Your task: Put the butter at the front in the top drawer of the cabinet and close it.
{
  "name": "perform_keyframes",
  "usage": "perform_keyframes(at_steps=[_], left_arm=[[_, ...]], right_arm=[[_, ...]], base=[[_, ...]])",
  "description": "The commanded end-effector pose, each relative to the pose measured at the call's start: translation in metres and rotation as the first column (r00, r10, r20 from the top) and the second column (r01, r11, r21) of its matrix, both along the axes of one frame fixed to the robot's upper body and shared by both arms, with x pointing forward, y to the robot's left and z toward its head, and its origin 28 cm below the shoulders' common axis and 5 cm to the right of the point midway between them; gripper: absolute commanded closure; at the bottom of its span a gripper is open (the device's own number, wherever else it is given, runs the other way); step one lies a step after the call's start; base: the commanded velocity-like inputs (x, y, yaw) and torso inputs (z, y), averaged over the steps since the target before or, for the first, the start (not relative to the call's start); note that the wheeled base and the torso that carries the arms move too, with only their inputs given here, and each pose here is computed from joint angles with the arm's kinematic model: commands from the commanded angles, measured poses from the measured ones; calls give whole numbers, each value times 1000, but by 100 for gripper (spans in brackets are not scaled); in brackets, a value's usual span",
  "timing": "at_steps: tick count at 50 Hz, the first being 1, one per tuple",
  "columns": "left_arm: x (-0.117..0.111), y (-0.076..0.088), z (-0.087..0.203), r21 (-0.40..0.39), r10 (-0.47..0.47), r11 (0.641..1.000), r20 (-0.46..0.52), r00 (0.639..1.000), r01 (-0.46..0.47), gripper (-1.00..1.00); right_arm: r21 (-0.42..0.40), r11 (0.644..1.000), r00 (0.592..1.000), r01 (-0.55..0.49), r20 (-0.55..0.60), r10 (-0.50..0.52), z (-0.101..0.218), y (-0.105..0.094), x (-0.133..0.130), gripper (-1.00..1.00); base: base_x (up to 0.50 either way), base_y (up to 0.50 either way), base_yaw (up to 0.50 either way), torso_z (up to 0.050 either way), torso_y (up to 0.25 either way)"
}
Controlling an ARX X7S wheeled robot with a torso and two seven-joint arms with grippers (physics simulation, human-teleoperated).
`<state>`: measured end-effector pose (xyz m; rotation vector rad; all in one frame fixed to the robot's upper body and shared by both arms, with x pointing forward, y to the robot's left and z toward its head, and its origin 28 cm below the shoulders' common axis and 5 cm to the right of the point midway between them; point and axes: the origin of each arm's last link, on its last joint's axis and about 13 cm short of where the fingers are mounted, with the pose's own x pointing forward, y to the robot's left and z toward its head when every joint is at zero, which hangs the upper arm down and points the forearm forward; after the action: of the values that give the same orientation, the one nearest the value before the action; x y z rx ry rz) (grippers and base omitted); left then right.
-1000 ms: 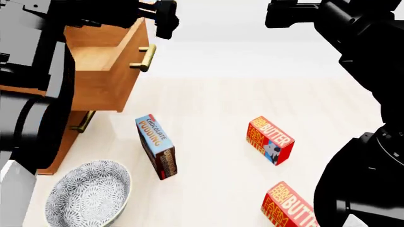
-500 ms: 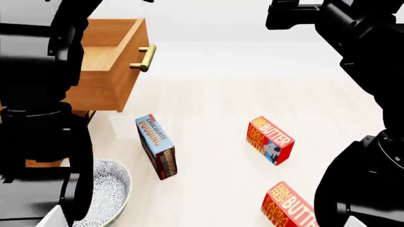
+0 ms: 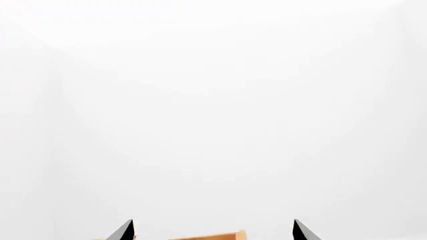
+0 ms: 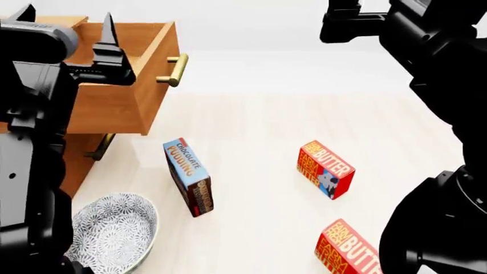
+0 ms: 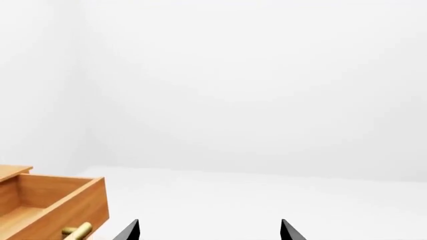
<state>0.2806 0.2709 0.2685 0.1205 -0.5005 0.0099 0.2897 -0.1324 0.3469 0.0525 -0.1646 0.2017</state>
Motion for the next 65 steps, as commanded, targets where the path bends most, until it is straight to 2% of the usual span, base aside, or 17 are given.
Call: perform_keyframes(at_steps=[1,6,9,16,26,34,37,43,50,57,63,65], left_arm=[[-30,15,-27,13,85,996,104,991,-86,-100],[-35,21,-40,32,143,988,178,974,-151,-100],[-37,29,-48,11,172,984,222,960,-179,-100],[-48,36,-73,-23,146,989,231,962,-144,-100],[-64,41,-104,35,129,990,95,987,-133,-100],[-66,38,-134,37,55,998,-119,991,-51,-100],[-65,33,-140,30,41,999,-162,986,-37,-100],[-64,26,-135,29,30,999,-212,977,-25,-100],[-68,26,-138,44,11,999,-286,958,1,-100],[-70,26,-143,39,-11,999,-318,948,25,-100],[-73,26,-148,31,-32,999,-337,941,45,-100],[-74,26,-151,26,-38,998,-343,938,51,-100]], right_arm=[[-1,1000,1000,-2,-4,2,-4,1,1,-100],[-3,1000,1000,-5,-6,5,-6,1,2,-100],[-5,1000,1000,-8,-7,8,-6,2,2,-100],[-10,1000,1000,-13,-11,12,-6,4,2,-100],[-23,1000,1000,-16,-12,15,-5,7,2,-100],[-25,1000,1000,-13,-12,13,-7,7,1,-100],[-24,1000,1000,-9,-14,9,-8,6,0,-100],[-25,1000,1000,-3,-12,3,-9,4,-2,-100],[-26,1000,1000,4,6,-4,-9,2,-7,-100],[-35,999,999,18,38,-16,-4,-6,-20,-100],[-51,996,996,71,53,-68,-7,-18,-37,-100],[-82,994,996,77,40,-74,-10,-20,-41,-100]], base=[[0,0,0,0,0],[0,0,0,0,0],[0,0,0,0,0],[0,0,0,0,0],[0,0,0,0,0],[0,0,0,0,0],[0,0,0,0,0],[0,0,0,0,0],[0,0,0,0,0],[0,0,0,0,0],[0,0,0,0,0],[0,0,0,0,0]])
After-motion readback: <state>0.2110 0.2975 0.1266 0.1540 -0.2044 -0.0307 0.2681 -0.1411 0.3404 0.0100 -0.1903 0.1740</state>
